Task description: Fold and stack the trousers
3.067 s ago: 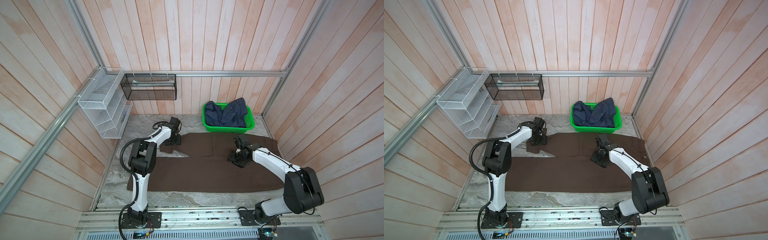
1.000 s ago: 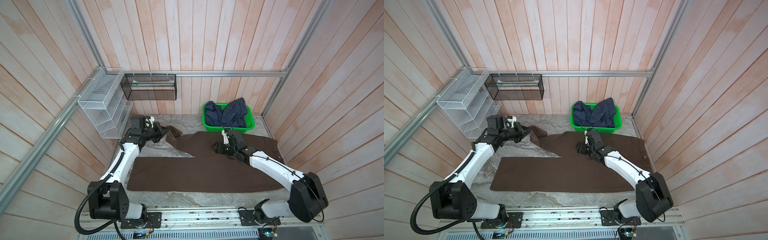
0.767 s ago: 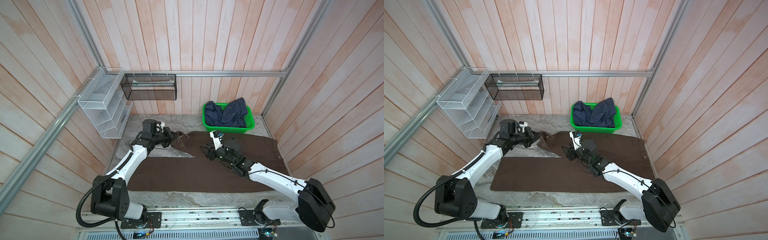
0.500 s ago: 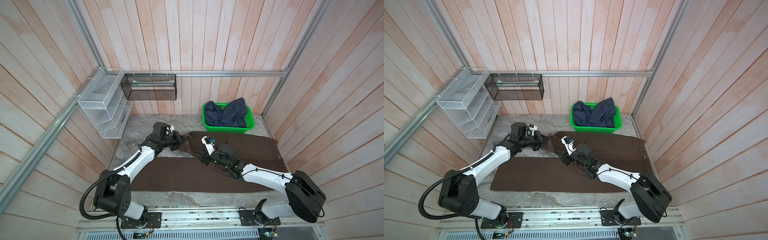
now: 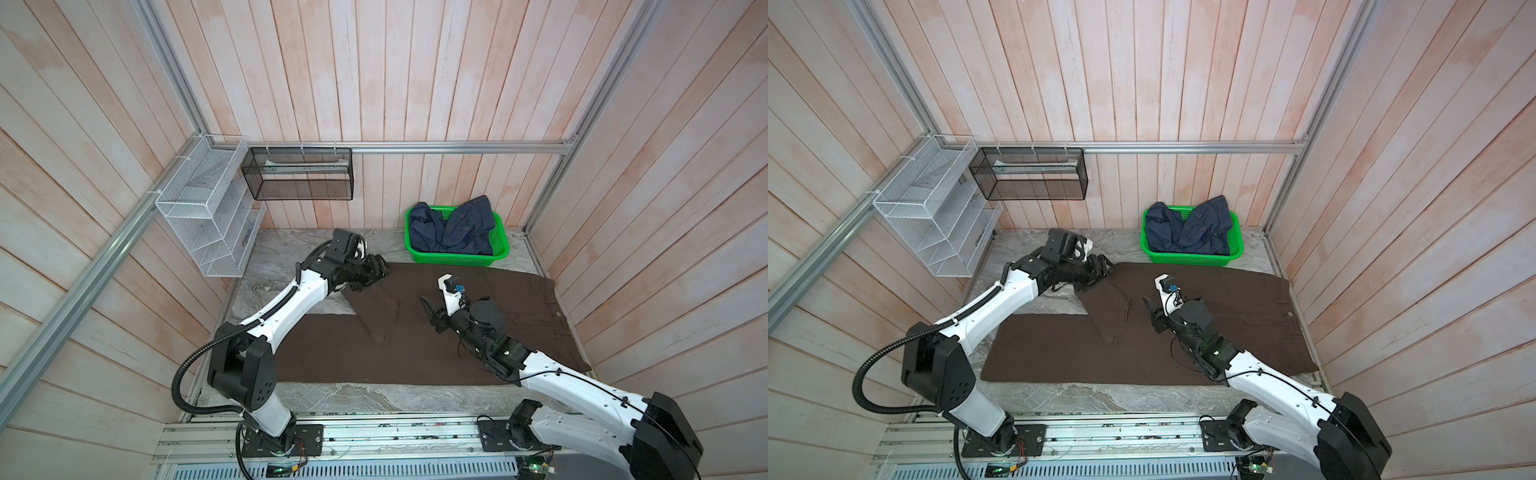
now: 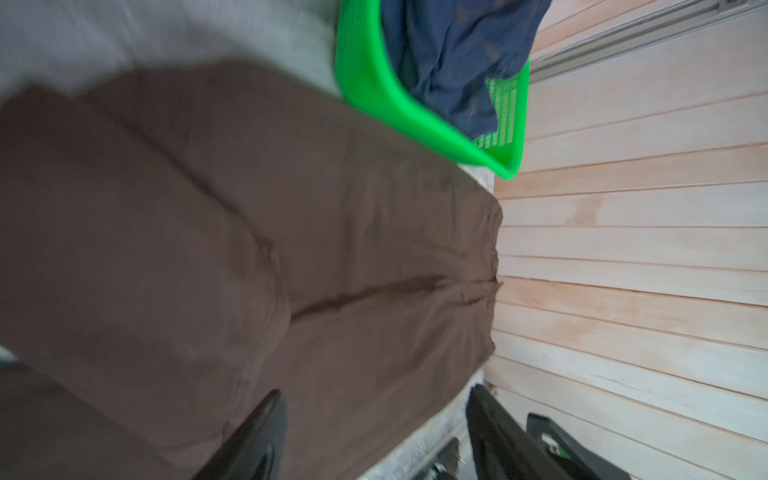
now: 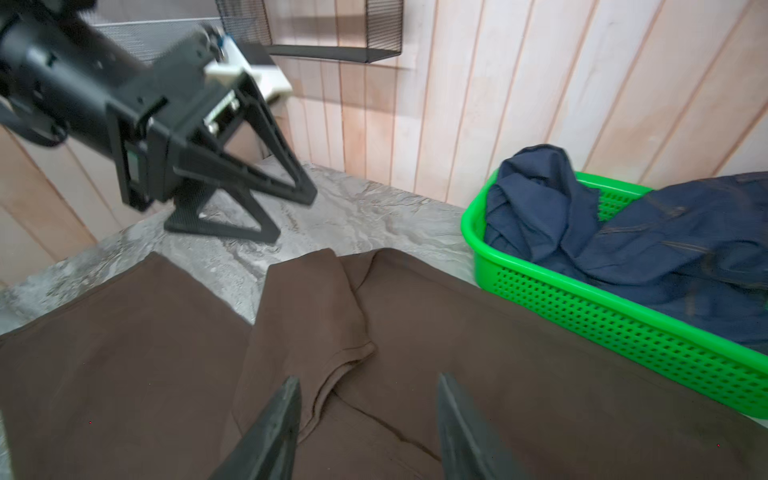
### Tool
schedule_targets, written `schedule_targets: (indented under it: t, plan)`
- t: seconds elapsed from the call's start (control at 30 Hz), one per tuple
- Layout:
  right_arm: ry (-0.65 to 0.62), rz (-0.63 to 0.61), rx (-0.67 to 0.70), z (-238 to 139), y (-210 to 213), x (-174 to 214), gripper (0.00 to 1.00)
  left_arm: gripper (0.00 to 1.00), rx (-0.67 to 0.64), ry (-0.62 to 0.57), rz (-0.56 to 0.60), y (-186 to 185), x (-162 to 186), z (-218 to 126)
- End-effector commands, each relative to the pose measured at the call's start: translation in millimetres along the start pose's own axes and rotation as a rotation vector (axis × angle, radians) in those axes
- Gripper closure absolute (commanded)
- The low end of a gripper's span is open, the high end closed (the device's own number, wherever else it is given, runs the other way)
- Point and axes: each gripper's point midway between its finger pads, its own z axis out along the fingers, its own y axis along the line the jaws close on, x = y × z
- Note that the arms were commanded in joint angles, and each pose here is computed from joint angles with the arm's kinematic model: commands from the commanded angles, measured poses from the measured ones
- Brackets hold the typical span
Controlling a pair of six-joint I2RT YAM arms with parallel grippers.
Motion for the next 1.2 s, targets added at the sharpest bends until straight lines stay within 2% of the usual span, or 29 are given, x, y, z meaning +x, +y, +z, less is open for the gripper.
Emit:
schedule_targets:
  t: [0.0,0.07,0.17,0.37,0.6,0.7,0.77,0.87,1.0,1.13,1.17]
  plan:
    - [0.046,-0.003,0.110,-6.8,-22.7,16.1,0.47,0.35,-0.335,0.129,0.209,60.7,11.8,23.7]
    - [0.041,-0.001,0.128,-10.7,-27.2,15.3,0.47,0.36,-0.406,0.206,0.285,73.4,13.2,41.5]
    - [0.032,-0.001,0.148,-17.4,-32.5,14.2,0.47,0.36,-0.441,0.322,0.413,81.5,28.0,72.3]
    - [0.018,-0.002,0.175,-28.4,-40.8,14.6,0.47,0.29,-0.419,0.453,0.670,75.7,65.5,113.2]
    - [0.021,0.003,0.175,-32.2,-42.9,19.3,0.47,0.24,-0.372,0.534,0.809,69.7,91.8,125.3]
    - [0.020,0.006,0.176,-32.3,-43.5,20.4,0.47,0.26,-0.427,0.571,0.815,84.1,94.3,128.5]
    - [0.017,0.008,0.176,-32.3,-43.7,20.1,0.47,0.31,-0.486,0.576,0.808,97.4,89.8,130.7]
    - [0.017,0.014,0.170,-32.2,-42.8,20.6,0.47,0.45,-0.542,0.561,0.792,109.0,80.9,133.1]
    - [0.014,0.020,0.167,-32.8,-42.5,20.4,0.47,0.65,-0.545,0.539,0.796,108.0,75.6,137.3]
    - [0.010,0.025,0.164,-33.1,-42.2,19.0,0.48,0.80,-0.570,0.527,0.792,110.7,70.4,136.5]
    - [0.009,0.025,0.164,-33.0,-42.3,18.8,0.48,0.87,-0.574,0.521,0.790,110.3,68.3,134.8]
